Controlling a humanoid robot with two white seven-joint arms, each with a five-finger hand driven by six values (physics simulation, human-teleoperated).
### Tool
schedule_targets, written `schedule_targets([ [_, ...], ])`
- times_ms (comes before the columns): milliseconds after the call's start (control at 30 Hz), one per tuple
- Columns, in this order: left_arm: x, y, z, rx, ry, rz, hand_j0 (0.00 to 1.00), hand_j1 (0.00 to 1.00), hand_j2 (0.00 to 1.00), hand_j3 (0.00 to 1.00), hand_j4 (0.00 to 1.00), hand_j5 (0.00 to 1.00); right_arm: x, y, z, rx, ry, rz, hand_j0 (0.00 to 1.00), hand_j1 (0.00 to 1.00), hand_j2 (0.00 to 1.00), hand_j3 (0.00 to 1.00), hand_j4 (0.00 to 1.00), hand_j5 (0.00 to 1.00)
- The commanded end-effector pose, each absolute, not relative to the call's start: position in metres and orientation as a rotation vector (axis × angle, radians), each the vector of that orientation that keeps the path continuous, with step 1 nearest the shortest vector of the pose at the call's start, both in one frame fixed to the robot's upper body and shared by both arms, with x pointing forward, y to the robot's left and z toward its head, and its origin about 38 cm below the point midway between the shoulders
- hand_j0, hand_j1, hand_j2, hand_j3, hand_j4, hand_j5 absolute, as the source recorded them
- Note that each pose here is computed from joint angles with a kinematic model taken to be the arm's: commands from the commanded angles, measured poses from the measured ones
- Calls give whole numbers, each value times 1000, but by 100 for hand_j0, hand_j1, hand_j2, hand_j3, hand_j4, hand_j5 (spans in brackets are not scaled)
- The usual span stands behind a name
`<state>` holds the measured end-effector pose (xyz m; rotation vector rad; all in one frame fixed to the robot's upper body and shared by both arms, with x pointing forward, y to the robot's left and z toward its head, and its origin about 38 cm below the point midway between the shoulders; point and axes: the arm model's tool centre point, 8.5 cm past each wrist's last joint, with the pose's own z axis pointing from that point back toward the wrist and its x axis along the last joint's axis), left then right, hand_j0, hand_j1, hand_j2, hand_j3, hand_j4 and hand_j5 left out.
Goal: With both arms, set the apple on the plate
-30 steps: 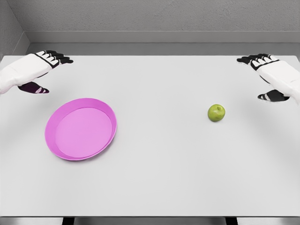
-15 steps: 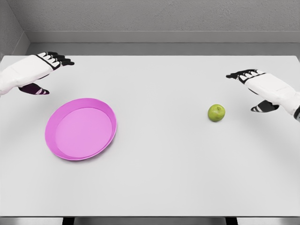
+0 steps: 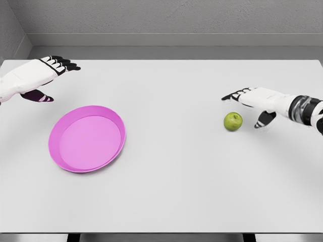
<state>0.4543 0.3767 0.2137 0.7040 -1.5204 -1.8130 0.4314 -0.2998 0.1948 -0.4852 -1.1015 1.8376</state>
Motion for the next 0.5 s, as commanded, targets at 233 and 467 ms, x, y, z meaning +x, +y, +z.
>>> schedule_targets([
  [233, 455, 377, 215, 706, -1530, -1800, 100, 100, 100, 100, 100, 100, 438, -291, 168, -429, -1030, 1867, 100, 100, 100, 100, 100, 100],
  [467, 455, 379, 216, 710, -1527, -1800, 100, 100, 100, 100, 100, 100, 436, -290, 165, -421, -1028, 1878, 100, 100, 100, 100, 100, 100],
])
